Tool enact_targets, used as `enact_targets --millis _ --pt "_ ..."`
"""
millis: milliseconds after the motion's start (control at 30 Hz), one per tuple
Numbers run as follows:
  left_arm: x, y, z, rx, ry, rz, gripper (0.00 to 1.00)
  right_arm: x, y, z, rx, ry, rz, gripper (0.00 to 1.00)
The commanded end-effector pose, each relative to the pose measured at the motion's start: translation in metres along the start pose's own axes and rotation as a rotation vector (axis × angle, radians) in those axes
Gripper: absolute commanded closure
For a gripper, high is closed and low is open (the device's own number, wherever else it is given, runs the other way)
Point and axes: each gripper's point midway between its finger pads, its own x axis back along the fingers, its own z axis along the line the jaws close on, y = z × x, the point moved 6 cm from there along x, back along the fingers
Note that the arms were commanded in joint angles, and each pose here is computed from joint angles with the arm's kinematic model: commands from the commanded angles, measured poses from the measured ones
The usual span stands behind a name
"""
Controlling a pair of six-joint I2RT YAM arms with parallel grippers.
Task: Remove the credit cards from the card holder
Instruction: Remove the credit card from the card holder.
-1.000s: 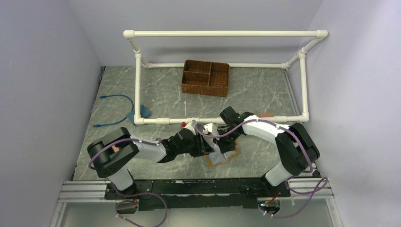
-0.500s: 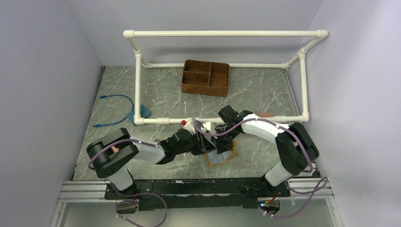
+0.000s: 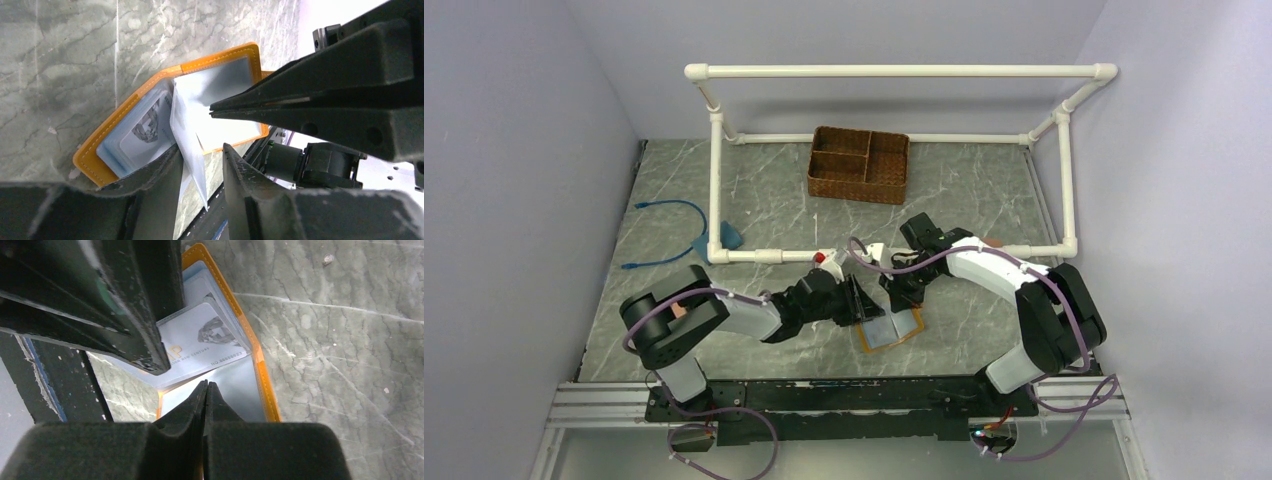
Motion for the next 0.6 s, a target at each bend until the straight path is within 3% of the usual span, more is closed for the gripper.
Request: enact_targets --millis 0,267,567 --pt "-0.010 0.003 0.000 -0.008 0.038 0.015 0.64 0.005 0.014 0.001 0.009 0.009 -0.052 0.98" --pt "-0.009 0.002 0.006 -0.053 0.055 0.012 1.00 0.009 0.022 0.009 -0.015 0.077 -0.103 0.97" --pt "0.017 0.006 0.008 -0.216 -0.026 -0.071 1.00 0.007 0.037 0.029 -0.120 0.303 -0.216 0.94"
